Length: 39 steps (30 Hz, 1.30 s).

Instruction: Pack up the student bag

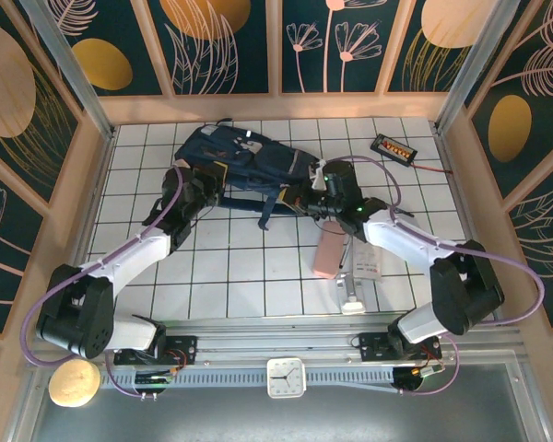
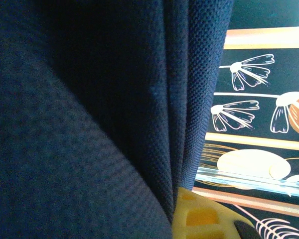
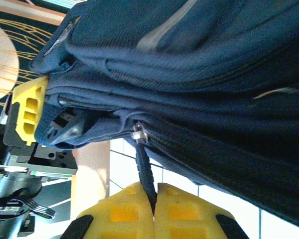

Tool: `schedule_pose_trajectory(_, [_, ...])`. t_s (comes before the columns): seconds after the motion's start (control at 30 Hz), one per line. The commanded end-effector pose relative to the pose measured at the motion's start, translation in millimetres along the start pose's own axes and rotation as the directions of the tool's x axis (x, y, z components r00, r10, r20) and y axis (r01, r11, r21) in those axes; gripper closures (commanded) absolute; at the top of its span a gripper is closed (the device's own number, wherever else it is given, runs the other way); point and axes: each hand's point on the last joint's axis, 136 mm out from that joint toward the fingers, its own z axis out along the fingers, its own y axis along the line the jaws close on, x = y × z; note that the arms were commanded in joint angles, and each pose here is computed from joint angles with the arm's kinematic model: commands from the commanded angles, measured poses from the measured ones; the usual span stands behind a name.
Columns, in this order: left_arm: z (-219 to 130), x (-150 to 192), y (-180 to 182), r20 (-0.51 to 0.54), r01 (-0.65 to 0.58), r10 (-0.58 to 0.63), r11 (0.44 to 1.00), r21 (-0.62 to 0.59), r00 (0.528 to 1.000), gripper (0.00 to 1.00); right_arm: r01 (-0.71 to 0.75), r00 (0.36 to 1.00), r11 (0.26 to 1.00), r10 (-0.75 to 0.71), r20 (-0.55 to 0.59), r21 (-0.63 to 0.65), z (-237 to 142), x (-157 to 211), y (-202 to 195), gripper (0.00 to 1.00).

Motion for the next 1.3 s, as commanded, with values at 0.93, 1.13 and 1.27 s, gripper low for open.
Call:
schedule_pose_trajectory(0.93, [-27.7,-119.3,71.3,-0.149,-0.237,0.194,0.896,-0.374,0.97,0.95,0.37,0.923,0.886,-0.316,-0.219,0.278,-20.8,-15.0,-75.2,1.0])
schedule_pose_trajectory(1.13, [-25.2,-84.2,68.5,-0.339,-0.507,0.394,0.773,-0.38,0.855,0.39,0.428,0.889,0.896,-0.394,-0.233,0.118,8.7,5.2,-27.1,1.0])
schedule_pose_trajectory(1.27, [-27.0,-28.7,49.8,-0.479,-0.755,0.597,0.598,-0.269,0.643,0.15,0.433,0.885,0.898,-0.406,-0.229,0.08,14.2,8.4,-14.1,1.0])
